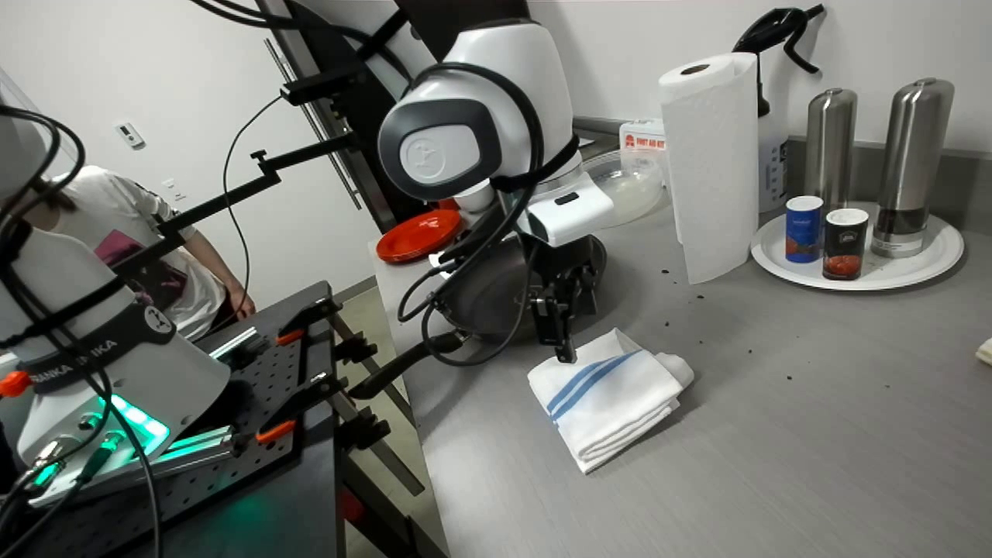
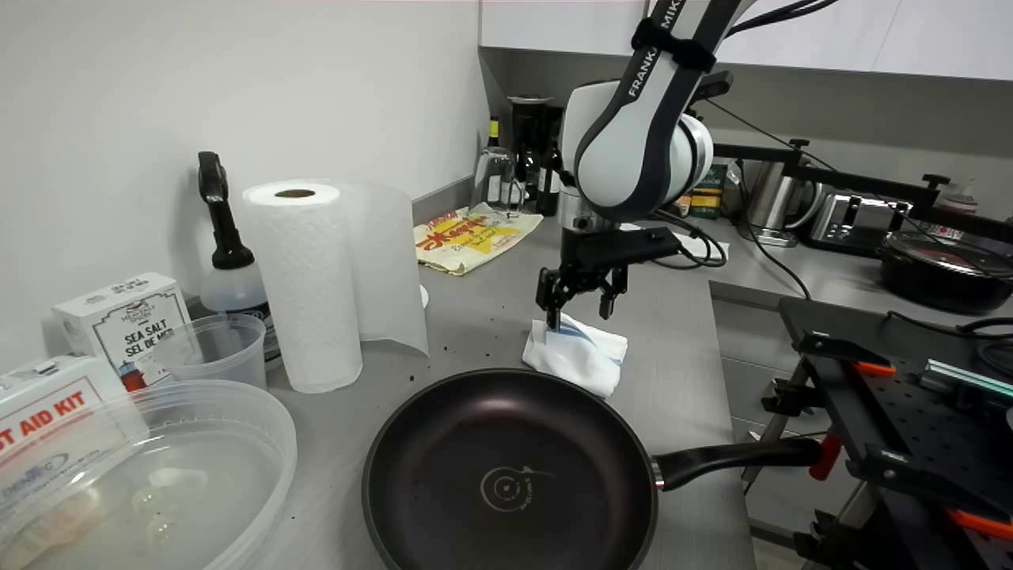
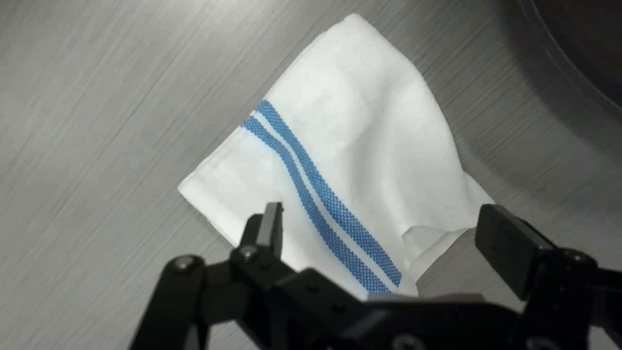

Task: Pick up the kitchen cloth and wipe the pan

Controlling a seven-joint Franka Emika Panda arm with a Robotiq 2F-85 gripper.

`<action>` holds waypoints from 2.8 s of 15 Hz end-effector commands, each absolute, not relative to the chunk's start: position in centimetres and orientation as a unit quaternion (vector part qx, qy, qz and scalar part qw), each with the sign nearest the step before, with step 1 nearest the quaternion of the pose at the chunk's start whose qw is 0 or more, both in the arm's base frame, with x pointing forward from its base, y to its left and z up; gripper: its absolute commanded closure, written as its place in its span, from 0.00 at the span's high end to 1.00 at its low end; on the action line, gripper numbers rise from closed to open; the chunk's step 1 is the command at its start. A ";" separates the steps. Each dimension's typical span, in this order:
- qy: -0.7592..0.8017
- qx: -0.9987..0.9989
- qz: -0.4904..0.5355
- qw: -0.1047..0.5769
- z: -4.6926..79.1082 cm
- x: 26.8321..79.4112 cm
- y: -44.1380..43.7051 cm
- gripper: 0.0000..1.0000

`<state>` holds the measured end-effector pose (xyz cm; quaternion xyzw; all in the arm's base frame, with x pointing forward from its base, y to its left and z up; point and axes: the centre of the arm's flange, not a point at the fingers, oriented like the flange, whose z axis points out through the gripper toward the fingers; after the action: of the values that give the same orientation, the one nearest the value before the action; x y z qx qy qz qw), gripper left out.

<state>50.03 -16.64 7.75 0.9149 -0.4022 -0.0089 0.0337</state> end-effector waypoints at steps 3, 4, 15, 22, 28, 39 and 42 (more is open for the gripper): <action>-0.407 0.912 -0.018 0.040 6.8 49.9 -16.8 1.00; -0.408 0.912 -0.018 0.039 6.6 49.9 -16.9 1.00; -0.413 0.910 0.012 0.035 3.6 51.3 -18.0 1.00; -0.415 0.909 0.000 0.039 1.6 51.4 -18.6 1.00; -0.421 0.906 -0.008 0.040 0.4 51.3 -19.1 0.68; -0.422 0.906 -0.007 0.039 0.3 51.5 -19.1 0.03; -0.421 0.906 -0.008 0.038 0.4 51.5 -19.0 0.04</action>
<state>51.35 -19.03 1.12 0.9049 -0.4231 -0.0019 0.0455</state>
